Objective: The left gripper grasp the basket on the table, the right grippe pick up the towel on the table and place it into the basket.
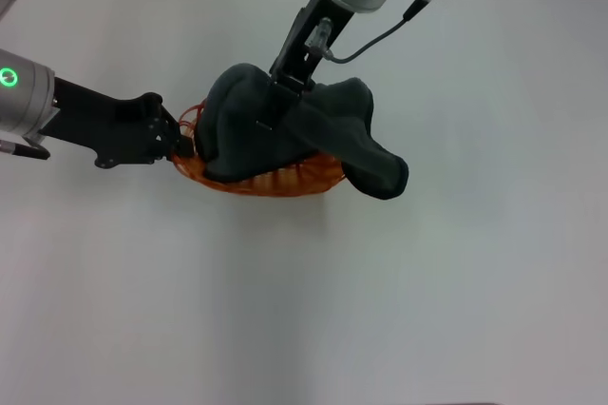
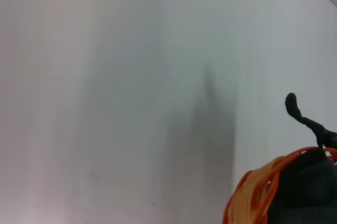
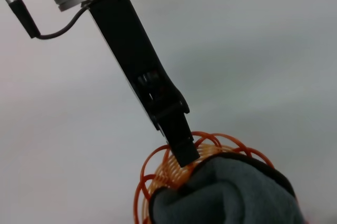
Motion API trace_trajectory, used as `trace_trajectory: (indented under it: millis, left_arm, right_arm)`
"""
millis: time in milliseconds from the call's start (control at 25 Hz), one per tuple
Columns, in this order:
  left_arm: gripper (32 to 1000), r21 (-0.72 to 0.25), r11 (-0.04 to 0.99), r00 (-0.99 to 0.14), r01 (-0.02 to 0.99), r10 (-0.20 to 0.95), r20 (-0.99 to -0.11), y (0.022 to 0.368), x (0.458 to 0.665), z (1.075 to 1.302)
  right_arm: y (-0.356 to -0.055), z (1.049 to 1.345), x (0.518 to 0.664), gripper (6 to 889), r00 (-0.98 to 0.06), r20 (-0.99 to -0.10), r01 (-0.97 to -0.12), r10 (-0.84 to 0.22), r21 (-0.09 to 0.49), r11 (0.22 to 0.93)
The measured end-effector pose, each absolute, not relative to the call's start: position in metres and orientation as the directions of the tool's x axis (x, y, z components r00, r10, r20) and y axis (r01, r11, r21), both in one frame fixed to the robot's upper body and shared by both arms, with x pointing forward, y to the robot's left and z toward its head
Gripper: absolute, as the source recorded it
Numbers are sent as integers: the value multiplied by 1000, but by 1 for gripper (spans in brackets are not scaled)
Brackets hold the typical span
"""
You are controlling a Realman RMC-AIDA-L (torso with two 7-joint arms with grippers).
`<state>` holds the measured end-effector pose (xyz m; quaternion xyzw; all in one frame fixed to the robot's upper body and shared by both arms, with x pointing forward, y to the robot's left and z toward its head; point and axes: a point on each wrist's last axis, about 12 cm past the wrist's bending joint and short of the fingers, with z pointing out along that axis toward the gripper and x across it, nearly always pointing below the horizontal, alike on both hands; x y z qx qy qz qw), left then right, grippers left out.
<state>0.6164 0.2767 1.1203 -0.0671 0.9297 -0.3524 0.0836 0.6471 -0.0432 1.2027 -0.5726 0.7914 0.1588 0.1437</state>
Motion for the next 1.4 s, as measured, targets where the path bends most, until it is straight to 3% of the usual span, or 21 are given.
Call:
trace_trajectory:
  millis: [1040,1400]
  left_arm:
    - [92,-662,744,-976,-91,-199,-89,283,611,1114]
    - [92,-660,745,-974,-97,-207,-90,285,610,1113]
  right_arm:
    - [-54,1256,636,869,-274,-406,-961,-872,85,263]
    - [-57,1272,630,868,-282,-416,-959,-865,113,258]
